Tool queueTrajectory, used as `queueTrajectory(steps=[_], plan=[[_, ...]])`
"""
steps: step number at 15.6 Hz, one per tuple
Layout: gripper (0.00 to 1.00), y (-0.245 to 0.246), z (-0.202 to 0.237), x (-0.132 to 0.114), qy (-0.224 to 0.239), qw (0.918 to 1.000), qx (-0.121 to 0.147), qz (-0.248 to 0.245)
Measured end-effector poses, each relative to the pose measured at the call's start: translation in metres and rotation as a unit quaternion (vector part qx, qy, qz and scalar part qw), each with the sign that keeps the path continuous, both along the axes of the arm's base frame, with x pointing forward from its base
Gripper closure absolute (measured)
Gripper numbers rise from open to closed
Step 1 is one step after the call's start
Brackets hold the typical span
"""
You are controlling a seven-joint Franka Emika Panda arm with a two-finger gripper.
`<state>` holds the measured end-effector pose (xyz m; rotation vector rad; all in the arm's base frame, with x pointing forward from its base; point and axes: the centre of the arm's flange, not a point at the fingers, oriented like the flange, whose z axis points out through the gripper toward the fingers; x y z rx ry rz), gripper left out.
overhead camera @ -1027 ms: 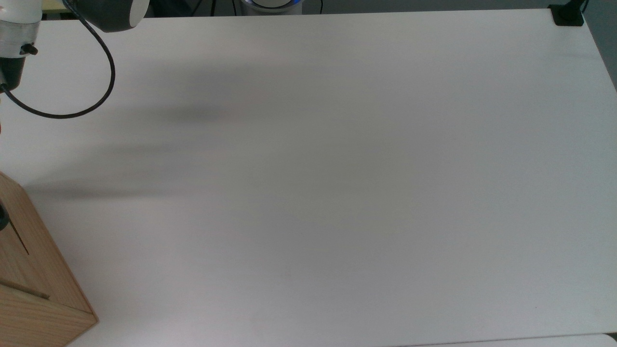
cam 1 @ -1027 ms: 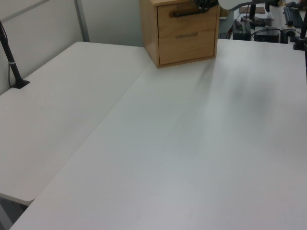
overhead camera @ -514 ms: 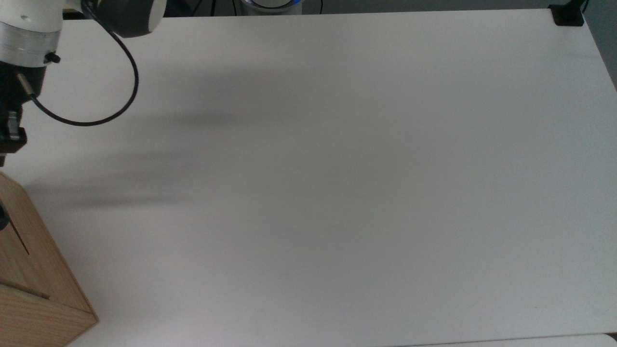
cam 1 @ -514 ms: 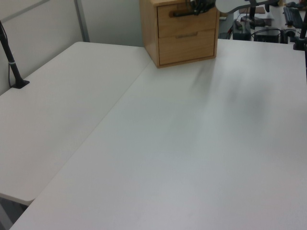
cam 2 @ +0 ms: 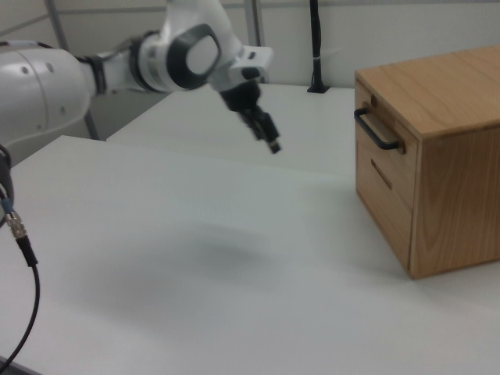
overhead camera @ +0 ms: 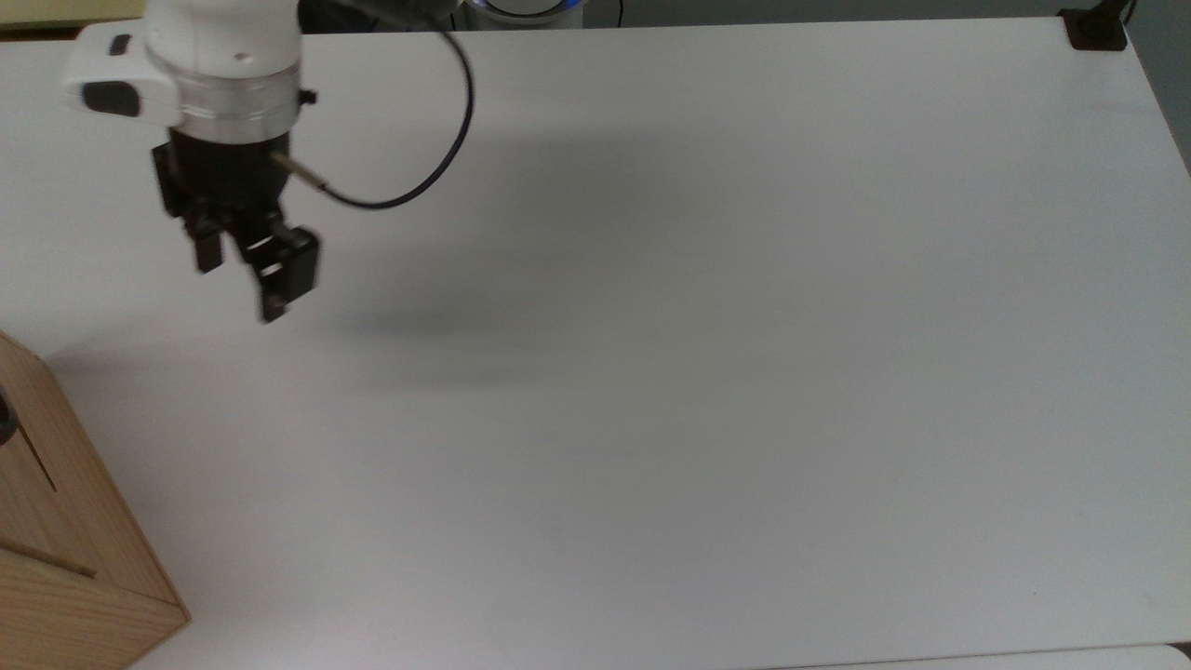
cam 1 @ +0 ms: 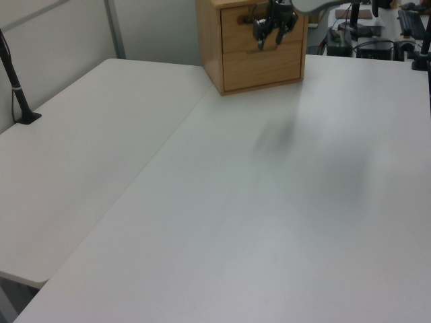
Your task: Close the drawer by sliding it
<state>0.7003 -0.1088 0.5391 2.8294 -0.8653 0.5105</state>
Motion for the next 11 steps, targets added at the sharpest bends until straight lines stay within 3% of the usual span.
queueTrajectory(steps=[2,3,8,11], plan=[[0.05,0.022,0.012,-0.017,0.053,0.9966,0.023,0.058],[0.0,0.03,0.02,-0.025,0.075,0.9931,0.031,0.085],[0.0,0.078,0.046,-0.066,0.169,0.9668,0.054,0.184],[0.0,0.097,0.042,-0.07,0.187,0.9591,0.054,0.205]])
